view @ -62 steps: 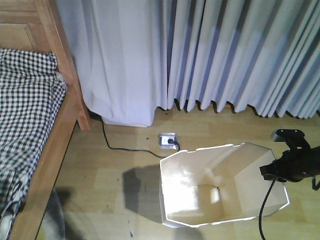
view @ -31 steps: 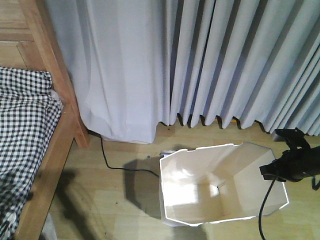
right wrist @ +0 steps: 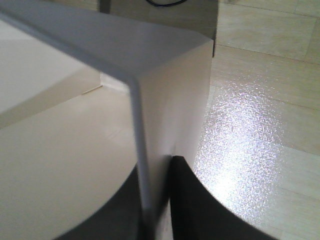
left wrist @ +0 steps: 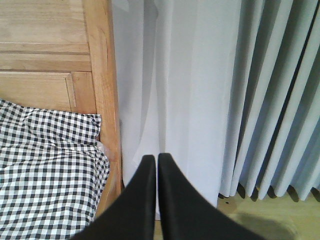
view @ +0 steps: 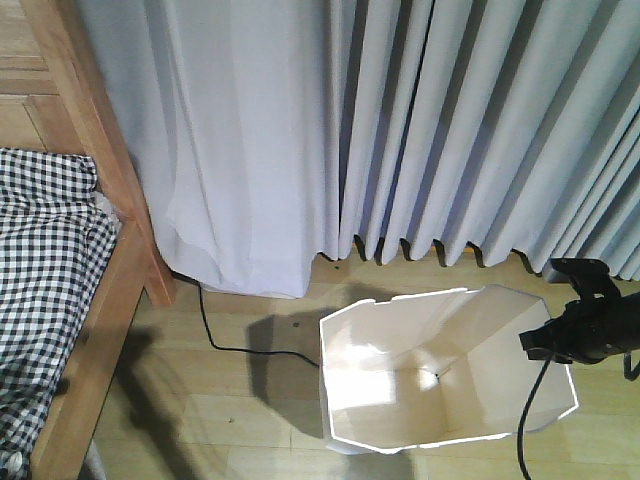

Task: Move trash bin to bedside with robot
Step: 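Carry the bin with the right gripper to the floor beside the bed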

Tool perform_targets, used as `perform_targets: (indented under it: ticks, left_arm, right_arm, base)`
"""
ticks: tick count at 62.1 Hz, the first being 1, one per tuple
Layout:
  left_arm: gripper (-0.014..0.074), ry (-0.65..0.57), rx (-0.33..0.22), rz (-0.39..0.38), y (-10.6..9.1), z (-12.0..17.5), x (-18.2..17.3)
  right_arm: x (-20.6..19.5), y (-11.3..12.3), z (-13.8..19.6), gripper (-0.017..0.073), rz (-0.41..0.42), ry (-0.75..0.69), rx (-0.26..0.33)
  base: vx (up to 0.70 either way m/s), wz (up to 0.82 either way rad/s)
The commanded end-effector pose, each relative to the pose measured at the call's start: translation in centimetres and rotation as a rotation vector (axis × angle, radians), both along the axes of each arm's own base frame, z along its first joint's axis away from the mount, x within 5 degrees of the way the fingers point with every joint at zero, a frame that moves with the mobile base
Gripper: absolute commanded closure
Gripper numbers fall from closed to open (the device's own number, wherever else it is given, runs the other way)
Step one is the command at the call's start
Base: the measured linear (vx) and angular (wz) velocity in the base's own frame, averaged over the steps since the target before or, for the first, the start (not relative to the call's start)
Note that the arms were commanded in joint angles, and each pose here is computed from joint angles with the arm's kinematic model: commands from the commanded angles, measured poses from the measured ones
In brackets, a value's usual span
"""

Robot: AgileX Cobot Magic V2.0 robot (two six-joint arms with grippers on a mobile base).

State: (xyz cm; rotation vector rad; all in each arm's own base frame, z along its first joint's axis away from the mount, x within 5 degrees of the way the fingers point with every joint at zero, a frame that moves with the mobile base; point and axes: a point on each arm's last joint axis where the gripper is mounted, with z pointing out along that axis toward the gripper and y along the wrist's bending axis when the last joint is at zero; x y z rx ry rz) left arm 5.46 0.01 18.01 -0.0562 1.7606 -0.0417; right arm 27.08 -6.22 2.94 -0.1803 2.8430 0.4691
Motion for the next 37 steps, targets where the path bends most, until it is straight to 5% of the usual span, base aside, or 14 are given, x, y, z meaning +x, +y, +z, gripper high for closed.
perform_targets:
  ticks: [1,37]
  left_arm:
    - [0.0599,-0.055,-0.012,-0.002,-0.02,-0.26,0.12]
    - [0.0599,-0.055,-0.012,-0.002,-0.02,-0.26,0.12]
  right_arm:
    - [0.84,1.03,2.54,0.0565,-0.006,-0.070,0.150]
    - [0.84,1.09,2.57,0.0565,-0.011,-0.068,0.159]
  base:
    - [0.00,0.00]
    - [0.00,0.00]
